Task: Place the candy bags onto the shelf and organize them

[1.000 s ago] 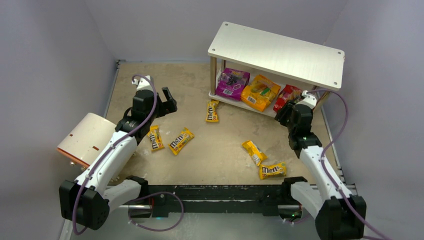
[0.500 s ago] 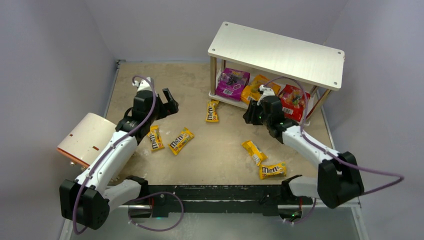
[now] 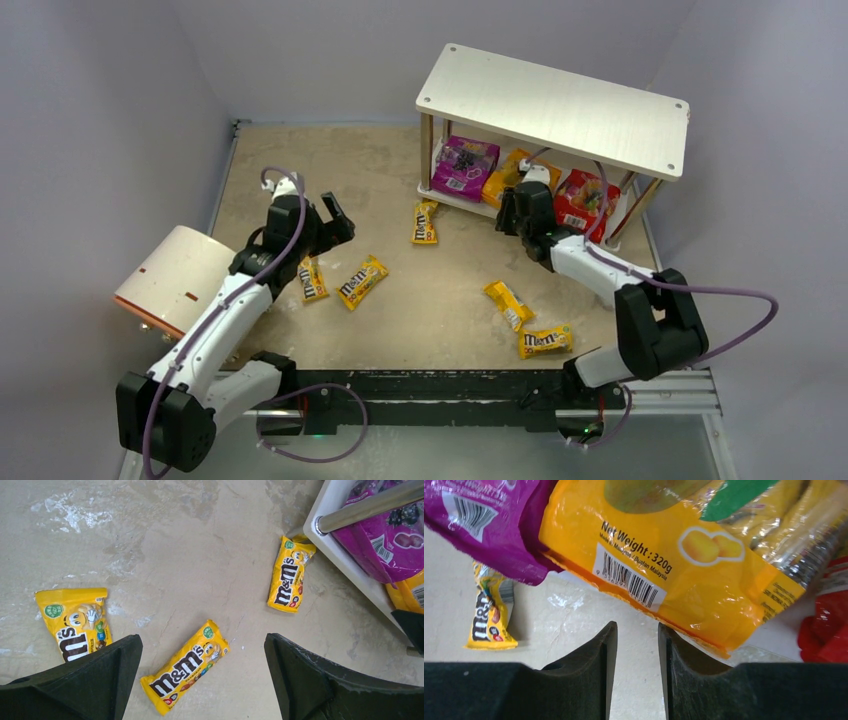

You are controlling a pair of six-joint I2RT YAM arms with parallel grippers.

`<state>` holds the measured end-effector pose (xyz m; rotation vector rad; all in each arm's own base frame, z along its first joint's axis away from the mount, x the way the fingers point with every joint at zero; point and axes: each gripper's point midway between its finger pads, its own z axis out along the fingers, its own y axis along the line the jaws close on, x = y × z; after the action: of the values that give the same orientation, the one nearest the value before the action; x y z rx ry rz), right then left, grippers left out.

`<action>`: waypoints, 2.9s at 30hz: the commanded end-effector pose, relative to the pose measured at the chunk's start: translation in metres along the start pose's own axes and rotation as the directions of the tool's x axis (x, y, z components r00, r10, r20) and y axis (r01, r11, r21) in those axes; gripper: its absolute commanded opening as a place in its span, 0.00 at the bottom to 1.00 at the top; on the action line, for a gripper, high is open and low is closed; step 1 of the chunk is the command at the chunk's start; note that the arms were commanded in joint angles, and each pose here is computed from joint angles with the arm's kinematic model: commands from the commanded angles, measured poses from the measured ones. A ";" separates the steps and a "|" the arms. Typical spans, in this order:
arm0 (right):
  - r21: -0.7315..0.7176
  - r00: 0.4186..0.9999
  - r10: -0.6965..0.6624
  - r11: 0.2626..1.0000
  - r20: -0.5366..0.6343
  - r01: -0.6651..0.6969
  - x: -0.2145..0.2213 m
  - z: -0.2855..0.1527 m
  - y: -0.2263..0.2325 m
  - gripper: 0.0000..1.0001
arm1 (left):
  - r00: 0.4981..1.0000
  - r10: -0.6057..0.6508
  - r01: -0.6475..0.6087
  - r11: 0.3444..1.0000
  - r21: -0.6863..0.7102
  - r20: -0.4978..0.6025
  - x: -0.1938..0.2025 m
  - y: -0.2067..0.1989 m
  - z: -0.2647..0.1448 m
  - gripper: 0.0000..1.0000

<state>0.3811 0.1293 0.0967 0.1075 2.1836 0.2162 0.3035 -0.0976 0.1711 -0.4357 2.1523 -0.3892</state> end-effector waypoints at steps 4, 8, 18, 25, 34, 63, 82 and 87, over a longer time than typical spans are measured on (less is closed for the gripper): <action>0.137 0.992 -0.012 0.991 0.126 -0.006 -0.030 -0.013 -0.031 0.39 | 0.999 -0.025 0.023 0.999 -0.034 -0.034 0.013 0.009 0.002 1.00; 0.129 0.994 -0.014 0.992 0.110 0.000 -0.027 -0.016 -0.035 0.39 | 0.997 -0.028 0.024 0.997 -0.068 -0.070 0.024 0.017 0.002 1.00; -0.338 0.989 -0.069 0.935 0.130 0.109 -0.025 -0.083 0.039 0.73 | 0.990 -0.046 0.035 0.996 -0.083 -0.136 0.050 0.030 -0.005 0.98; -0.492 0.964 0.118 0.870 0.237 0.015 -0.018 -0.125 0.050 0.99 | 0.981 -0.031 0.033 0.999 0.008 -0.192 0.073 0.023 0.013 0.93; -0.686 0.953 0.021 0.699 0.301 0.201 -0.007 -0.163 0.084 0.99 | 0.955 0.110 -0.078 0.989 0.124 -0.276 0.083 0.002 0.051 0.86; -0.688 0.971 -0.031 0.701 0.236 0.190 -0.002 -0.151 0.087 0.97 | 0.886 0.106 -0.054 0.991 0.125 -0.451 0.136 0.010 0.047 0.00; -0.393 0.537 -0.460 0.376 0.707 0.839 0.054 -0.172 0.264 0.91 | 0.712 -0.597 0.478 0.798 -0.367 -0.370 0.074 -0.036 -0.002 0.00; -0.240 0.292 -0.425 0.173 0.857 0.955 0.075 -0.174 0.296 0.87 | 0.678 -0.629 0.501 0.774 -0.387 -0.380 0.077 -0.039 -0.011 0.00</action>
<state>0.1862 0.3845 0.1433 -1.2822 1.3600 0.5105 0.2639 -0.1586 0.1209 -1.2029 2.5672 -0.5641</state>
